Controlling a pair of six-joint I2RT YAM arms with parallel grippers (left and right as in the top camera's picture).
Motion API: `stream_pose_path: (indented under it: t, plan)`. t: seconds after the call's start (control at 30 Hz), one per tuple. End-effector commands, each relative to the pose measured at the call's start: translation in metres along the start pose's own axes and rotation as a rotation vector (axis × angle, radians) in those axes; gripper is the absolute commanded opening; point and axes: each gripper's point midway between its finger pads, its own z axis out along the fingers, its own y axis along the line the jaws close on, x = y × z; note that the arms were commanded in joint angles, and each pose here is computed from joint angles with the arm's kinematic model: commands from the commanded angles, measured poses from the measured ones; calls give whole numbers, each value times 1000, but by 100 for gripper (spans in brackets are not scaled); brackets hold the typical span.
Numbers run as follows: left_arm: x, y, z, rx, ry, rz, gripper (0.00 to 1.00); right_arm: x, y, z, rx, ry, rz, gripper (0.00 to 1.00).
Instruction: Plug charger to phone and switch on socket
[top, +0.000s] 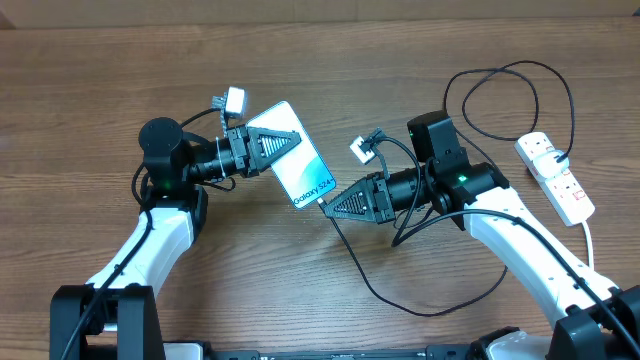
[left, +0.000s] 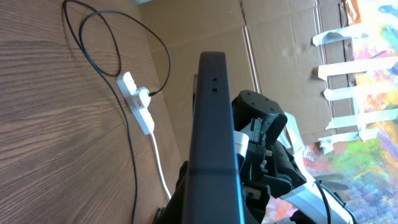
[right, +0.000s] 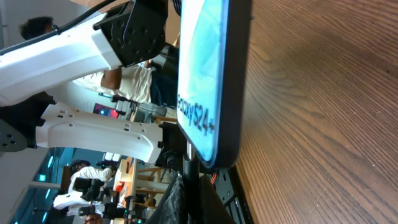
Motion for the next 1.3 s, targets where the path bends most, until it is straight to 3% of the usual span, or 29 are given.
stream_pose_path:
  t: [0.0,1.27]
  plan:
    - [-3,-9,3,10,5,62,4,0,3,1,-11,3,-11,4]
    - [-3,-9,3,12,6,4,4,3,0,1,6,8,41,4]
